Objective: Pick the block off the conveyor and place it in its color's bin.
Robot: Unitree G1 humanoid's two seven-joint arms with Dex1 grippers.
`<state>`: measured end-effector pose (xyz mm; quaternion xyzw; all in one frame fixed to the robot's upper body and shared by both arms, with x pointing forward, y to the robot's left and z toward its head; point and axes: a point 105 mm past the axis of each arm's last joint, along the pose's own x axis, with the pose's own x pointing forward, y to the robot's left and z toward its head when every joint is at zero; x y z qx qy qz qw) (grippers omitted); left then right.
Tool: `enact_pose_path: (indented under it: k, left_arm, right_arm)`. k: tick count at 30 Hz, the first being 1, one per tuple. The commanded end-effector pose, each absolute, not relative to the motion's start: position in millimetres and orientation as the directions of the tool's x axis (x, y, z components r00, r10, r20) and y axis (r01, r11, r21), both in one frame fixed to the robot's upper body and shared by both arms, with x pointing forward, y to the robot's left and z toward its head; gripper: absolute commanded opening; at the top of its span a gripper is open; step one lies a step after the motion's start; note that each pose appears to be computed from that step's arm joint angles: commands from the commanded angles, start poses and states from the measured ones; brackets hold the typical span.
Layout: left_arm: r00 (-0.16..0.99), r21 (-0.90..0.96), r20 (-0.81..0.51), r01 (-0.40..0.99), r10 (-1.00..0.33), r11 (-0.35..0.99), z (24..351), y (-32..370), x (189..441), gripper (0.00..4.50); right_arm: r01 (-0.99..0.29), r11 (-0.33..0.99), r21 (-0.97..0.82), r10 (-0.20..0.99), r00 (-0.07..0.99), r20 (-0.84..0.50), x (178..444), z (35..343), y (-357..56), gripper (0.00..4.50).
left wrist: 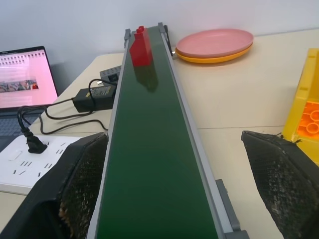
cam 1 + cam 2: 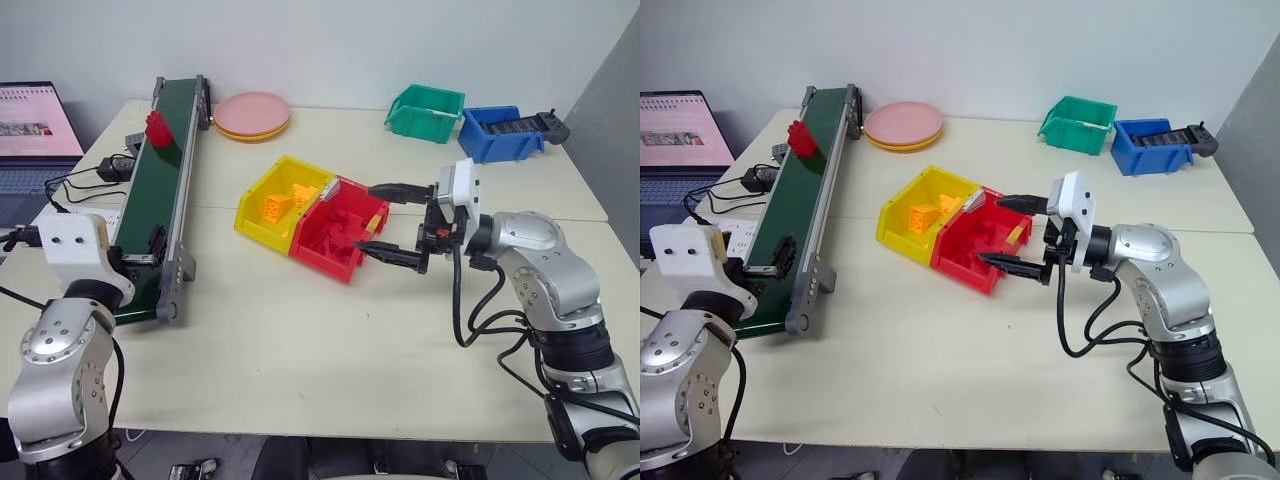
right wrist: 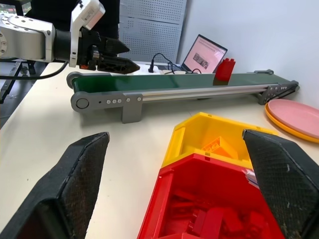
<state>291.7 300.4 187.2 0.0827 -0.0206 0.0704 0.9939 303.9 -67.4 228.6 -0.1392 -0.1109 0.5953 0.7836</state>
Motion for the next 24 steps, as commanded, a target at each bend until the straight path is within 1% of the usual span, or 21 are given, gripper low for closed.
enact_pose_path:
  k: [1,8,12,24]
  left_arm:
    - [0.989,0.158,0.085,-0.131,0.119,0.979,199,303,294,4.46]
    - [0.99,0.162,0.059,-0.138,0.13,0.977,196,309,301,4.46]
    - [0.99,0.159,0.052,-0.139,0.132,0.977,195,311,305,4.46]
    - [0.987,0.089,-0.028,-0.158,0.161,0.983,188,326,316,4.46]
  right_arm:
    - [-0.889,0.219,-0.402,0.972,0.233,0.015,296,239,-65,4.5]
    - [-0.897,0.219,-0.384,0.971,0.241,-0.008,294,237,-64,4.5]
    - [-0.89,0.244,-0.384,0.959,0.282,-0.043,298,234,-66,4.5]
    - [-0.897,0.219,-0.383,0.963,0.262,-0.064,295,231,-65,4.5]
